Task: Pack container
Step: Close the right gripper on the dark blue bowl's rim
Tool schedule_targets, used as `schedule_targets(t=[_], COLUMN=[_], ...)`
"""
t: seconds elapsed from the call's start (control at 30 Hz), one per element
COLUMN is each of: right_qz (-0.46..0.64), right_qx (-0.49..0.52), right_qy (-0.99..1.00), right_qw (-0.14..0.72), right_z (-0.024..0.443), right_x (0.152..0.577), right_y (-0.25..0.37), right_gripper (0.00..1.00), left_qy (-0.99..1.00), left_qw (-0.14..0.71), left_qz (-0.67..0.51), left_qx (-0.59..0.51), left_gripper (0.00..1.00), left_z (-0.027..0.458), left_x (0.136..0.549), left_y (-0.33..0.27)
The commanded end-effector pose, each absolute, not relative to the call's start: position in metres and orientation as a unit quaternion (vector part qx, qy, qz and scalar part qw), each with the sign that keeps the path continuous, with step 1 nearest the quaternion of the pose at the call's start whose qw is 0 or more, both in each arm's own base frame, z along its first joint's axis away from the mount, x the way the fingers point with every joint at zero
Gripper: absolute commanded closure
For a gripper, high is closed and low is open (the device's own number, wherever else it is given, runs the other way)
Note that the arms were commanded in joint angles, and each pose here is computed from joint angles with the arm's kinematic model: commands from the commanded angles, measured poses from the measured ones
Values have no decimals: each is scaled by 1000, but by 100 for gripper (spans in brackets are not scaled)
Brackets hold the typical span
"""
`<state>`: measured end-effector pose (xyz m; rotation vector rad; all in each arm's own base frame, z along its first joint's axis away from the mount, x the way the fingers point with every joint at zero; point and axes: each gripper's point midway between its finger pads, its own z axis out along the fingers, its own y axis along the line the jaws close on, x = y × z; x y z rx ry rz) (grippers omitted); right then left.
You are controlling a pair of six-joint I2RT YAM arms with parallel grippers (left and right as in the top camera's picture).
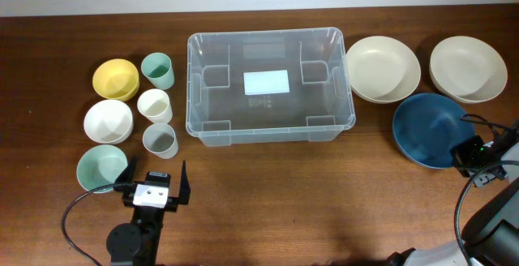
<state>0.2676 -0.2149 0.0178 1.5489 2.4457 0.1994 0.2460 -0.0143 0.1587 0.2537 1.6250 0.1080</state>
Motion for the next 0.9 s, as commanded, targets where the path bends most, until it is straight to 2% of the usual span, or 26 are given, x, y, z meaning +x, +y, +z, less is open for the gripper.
schedule_targets(t=[0.0,0.27,0.47,0.87], right_qz=[66,72,87,82], right_qx=[529,531,532,526], right_qy=[839,840,839,840], right_qw=[106,87,68,105], right_z=[12,11,22,113], right_x=[262,256,254,263], right_y=[-212,-204,-197,-205], right_gripper=[96,98,96,96], left_qy=[727,727,727,727], left_qw=[676,676,676,676], left_qz=[52,52,52,52], left_qx=[112,112,113,112], left_gripper=[0,0,0,0], left_z=[156,156,156,156], left_x=[246,246,246,246], left_y=[-13,-13,-13,-13])
